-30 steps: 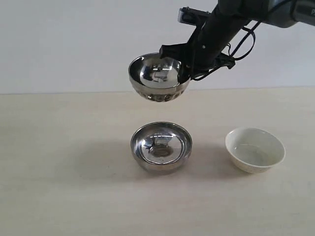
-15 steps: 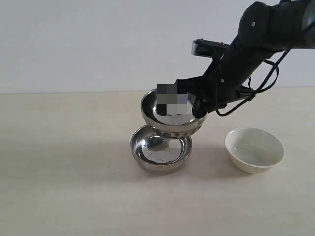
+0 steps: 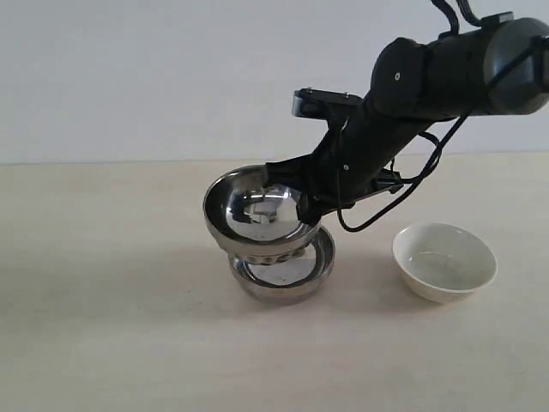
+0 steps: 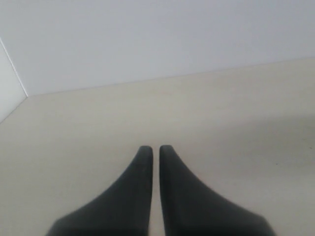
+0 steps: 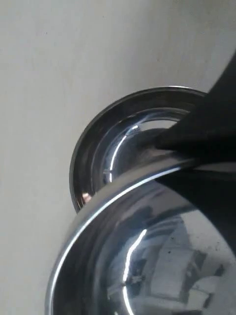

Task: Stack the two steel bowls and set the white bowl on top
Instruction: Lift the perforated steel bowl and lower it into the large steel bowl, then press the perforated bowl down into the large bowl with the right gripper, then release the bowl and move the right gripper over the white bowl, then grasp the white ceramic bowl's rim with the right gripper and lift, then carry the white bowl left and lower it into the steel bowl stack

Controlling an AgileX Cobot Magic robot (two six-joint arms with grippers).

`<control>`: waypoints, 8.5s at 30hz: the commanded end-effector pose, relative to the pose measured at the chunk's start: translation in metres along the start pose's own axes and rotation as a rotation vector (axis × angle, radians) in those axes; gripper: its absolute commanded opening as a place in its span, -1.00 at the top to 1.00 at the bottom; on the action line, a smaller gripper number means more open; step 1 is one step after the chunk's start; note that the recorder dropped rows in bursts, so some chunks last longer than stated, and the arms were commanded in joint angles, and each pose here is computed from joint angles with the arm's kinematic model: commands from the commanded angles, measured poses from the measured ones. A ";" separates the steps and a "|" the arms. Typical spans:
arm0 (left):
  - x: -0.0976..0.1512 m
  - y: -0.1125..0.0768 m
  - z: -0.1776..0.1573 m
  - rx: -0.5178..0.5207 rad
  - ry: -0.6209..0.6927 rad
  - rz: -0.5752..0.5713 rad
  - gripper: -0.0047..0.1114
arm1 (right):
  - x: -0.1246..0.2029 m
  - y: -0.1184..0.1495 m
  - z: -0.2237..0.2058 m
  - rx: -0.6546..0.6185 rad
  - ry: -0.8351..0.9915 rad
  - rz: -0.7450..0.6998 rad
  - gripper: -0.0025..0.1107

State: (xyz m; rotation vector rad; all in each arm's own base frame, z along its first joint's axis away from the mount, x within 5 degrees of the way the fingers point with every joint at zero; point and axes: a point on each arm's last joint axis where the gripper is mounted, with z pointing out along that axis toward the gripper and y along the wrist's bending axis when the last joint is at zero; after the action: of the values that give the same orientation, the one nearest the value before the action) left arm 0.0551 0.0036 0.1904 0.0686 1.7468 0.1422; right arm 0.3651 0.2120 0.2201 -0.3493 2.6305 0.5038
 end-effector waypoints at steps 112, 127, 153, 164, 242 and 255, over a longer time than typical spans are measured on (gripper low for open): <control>0.000 0.000 0.000 -0.001 -0.007 -0.017 0.85 | 0.010 -0.008 0.020 -0.048 0.013 0.022 0.95; 0.000 0.000 0.000 -0.001 -0.007 -0.017 0.85 | 0.010 -0.008 0.020 -0.049 0.018 0.014 0.27; 0.000 0.000 0.000 -0.001 -0.007 -0.017 0.85 | 0.003 -0.109 -0.097 0.182 0.000 0.175 0.27; 0.000 0.000 0.000 -0.001 -0.007 -0.017 0.85 | 0.035 -0.161 -0.085 0.247 0.016 0.284 0.27; 0.000 0.000 0.000 -0.001 -0.007 -0.017 0.85 | -0.004 -0.022 -0.087 -0.104 -0.184 0.083 0.96; 0.000 0.000 0.000 -0.001 -0.007 -0.017 0.85 | 0.008 0.004 -0.046 -0.129 -0.089 0.038 0.96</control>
State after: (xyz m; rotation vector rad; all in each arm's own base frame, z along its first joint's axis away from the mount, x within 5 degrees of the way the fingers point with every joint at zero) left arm 0.0551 0.0036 0.1904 0.0686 1.7468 0.1422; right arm 0.3378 0.1901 0.2582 -0.3172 2.5435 0.6818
